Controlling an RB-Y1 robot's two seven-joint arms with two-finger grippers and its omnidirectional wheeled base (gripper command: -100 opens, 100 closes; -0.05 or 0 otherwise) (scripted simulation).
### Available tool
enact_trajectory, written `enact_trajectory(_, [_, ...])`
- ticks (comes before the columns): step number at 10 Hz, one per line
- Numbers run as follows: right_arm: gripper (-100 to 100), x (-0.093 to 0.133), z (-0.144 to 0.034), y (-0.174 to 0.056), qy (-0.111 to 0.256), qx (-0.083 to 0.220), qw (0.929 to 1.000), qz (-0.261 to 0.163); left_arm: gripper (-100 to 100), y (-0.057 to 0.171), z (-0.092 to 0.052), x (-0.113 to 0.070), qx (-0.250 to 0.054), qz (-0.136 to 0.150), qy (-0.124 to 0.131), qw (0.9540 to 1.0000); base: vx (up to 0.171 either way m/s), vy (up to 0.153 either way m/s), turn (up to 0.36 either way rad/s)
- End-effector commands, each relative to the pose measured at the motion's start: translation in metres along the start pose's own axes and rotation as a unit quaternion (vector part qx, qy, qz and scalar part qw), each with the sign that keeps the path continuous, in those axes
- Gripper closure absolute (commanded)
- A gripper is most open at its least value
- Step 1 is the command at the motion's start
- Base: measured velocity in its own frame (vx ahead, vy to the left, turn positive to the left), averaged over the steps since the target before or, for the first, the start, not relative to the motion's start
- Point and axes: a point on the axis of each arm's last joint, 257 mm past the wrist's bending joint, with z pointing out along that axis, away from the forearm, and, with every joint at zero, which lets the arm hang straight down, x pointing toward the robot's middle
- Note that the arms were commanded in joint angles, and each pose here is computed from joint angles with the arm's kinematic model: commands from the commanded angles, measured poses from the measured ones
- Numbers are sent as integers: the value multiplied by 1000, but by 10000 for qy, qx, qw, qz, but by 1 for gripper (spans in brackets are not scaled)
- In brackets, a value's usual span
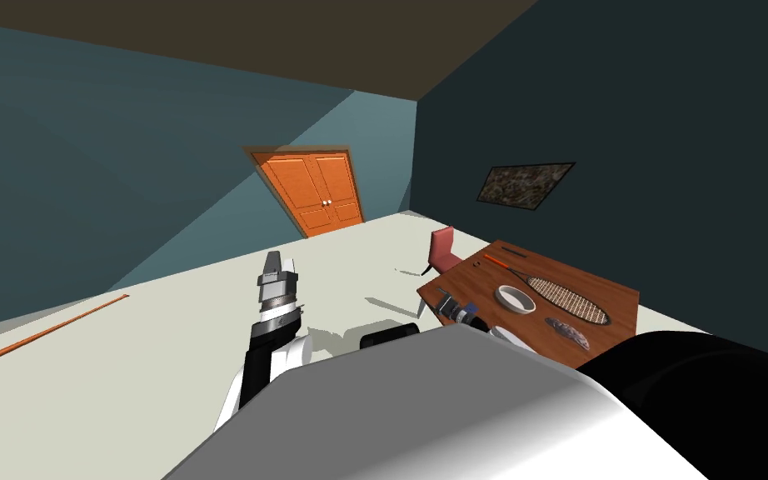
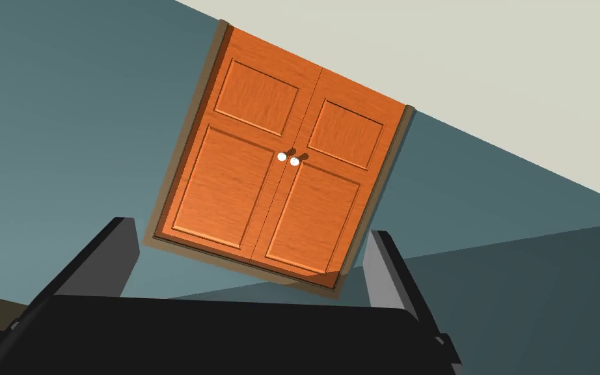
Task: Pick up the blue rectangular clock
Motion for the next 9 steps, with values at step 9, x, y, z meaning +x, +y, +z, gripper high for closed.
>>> enact_trajectory(9, [-100, 143, -66, 11, 1630, -842, 9595, -2138, 0, 0, 0, 0, 0, 0, 0, 10000, 44, -11, 60])
